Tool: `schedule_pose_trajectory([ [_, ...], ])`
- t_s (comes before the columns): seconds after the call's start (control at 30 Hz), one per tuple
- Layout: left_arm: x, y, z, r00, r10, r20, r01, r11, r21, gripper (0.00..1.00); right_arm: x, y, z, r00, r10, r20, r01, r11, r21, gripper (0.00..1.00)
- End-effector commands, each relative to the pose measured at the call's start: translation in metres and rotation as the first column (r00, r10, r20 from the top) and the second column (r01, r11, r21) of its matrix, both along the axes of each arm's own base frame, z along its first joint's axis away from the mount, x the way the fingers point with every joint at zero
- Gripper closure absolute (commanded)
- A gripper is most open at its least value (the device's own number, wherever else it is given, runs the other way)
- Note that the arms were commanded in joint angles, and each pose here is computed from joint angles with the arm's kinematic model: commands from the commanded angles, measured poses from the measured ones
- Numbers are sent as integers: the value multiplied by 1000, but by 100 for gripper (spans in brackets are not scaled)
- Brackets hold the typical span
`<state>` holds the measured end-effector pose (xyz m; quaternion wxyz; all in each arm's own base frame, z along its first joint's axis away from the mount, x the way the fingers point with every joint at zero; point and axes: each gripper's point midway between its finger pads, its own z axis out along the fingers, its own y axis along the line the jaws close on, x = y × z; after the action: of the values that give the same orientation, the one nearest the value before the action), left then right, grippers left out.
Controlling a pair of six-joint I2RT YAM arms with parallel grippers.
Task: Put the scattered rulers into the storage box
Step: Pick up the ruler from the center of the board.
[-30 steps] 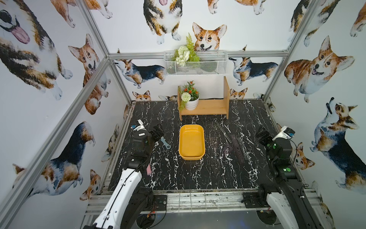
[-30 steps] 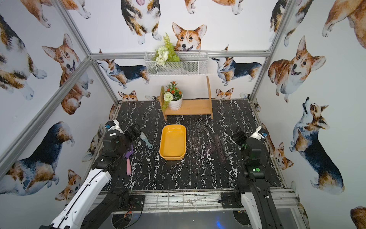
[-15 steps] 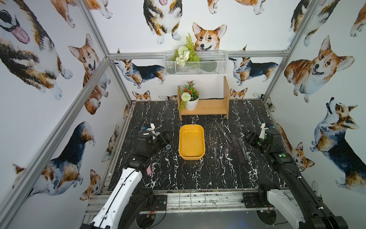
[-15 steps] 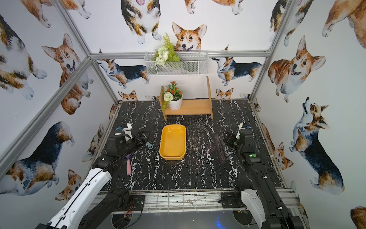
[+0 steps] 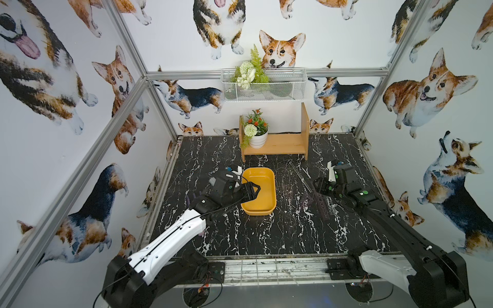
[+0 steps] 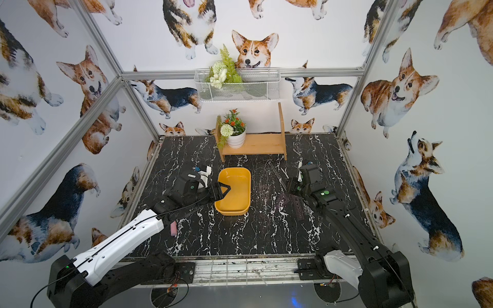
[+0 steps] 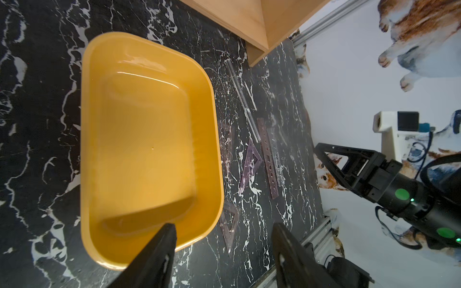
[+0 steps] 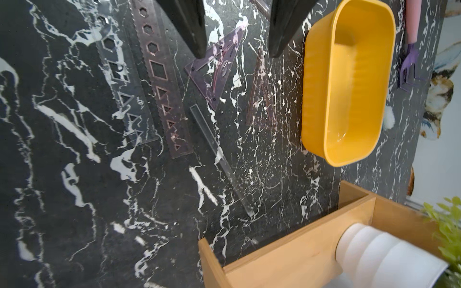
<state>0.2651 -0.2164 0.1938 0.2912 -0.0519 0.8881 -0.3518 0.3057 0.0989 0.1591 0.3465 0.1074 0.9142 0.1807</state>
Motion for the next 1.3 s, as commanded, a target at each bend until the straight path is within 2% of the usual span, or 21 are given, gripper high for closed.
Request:
schedule_pose_trajectory([
  [0.0,0,-3,-2,1000,-1,15,0,998,57,34,-4,0,-4,999,7,-36,-10,996,-84,56],
  [0.13,-4,-7,-4,1000,-2,10,2,996,88,36,-7,9,-7,998,36,-56,-44,989,-143,59],
  [0.53,-24,-9,-16,1000,-25,-11,26,986,163,39,-7,18,-61,978,68,-197,-123,952,-280,63],
  [0.8,-38,2,-21,1000,-5,-21,8,991,136,39,33,18,-81,968,85,-238,-181,889,-420,57],
  [0.9,-42,7,-19,1000,6,-15,-4,992,126,39,49,19,-94,959,89,-270,-206,872,-443,59],
  [1.07,-46,13,-18,1000,12,-14,-10,991,134,38,74,15,-106,954,77,-291,-208,866,-454,64],
  [1.27,-47,15,-16,1000,18,-15,-16,991,132,38,93,11,-109,953,80,-292,-208,872,-443,65],
])
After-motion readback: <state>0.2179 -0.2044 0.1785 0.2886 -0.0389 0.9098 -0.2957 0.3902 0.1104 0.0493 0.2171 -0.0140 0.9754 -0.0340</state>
